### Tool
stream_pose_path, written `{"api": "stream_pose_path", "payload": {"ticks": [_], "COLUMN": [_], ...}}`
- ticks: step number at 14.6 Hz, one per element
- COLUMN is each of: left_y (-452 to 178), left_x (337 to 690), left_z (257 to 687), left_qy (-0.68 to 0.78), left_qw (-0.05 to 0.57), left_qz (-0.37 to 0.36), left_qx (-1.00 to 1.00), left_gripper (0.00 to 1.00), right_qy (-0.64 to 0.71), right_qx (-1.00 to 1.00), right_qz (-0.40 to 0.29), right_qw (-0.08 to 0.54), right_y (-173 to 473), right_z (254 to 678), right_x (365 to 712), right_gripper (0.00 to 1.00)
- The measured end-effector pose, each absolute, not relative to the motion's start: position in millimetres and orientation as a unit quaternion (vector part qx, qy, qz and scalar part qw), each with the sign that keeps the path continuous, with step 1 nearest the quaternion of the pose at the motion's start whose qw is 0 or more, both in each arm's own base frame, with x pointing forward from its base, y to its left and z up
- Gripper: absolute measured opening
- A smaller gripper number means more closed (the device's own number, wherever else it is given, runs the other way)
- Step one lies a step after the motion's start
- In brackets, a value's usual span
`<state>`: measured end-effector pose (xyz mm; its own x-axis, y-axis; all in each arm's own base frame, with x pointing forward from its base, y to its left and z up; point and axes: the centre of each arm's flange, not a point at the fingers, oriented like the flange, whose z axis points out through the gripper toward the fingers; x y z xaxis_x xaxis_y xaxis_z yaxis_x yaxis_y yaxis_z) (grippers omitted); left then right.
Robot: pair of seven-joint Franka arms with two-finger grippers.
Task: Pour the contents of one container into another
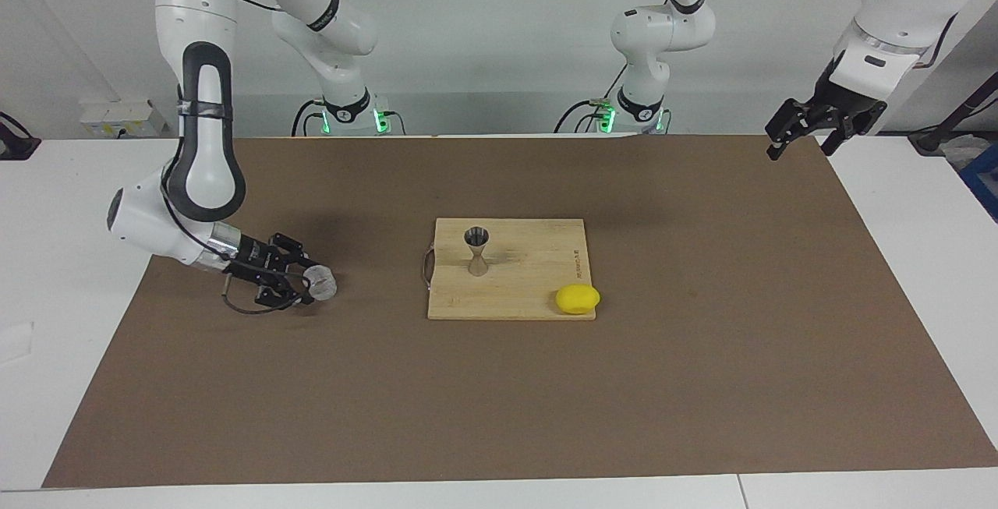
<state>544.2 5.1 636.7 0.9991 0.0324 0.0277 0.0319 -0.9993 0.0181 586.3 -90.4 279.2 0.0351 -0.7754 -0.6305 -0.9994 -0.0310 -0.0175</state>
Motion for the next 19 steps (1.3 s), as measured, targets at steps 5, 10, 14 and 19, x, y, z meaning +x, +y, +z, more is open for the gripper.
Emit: {"api": "stream_pose_path", "payload": {"ticks": [5, 10, 14, 19], "left_y": [5.2, 5.3, 5.3, 5.3], "left_x": [544.2, 544.2, 544.2, 544.2], "left_z": [636.7, 636.7, 636.6, 636.6], "left_qy": [0.016, 0.016, 0.016, 0.016], "left_qw": [0.009, 0.009, 0.009, 0.009], "left_qz": [0.014, 0.014, 0.014, 0.014], "left_qx": [1.000, 1.000, 1.000, 1.000], "left_gripper": [1.00, 1.00, 1.00, 1.00], "right_qy": [0.640, 0.554, 0.442, 0.183], "right_qx": [-0.699, -0.801, -0.885, -0.981], "right_qz": [0.191, 0.133, 0.112, 0.055], "right_qw": [0.256, 0.184, 0.097, 0.032], "right_y": [-91.9, -80.0, -29.5, 24.0], "right_z": [338.2, 379.3, 372.6, 389.8], "right_x": [580.0, 563.4, 563.4, 573.1], "right_gripper": [0.98, 0.98, 1.00, 1.00]}}
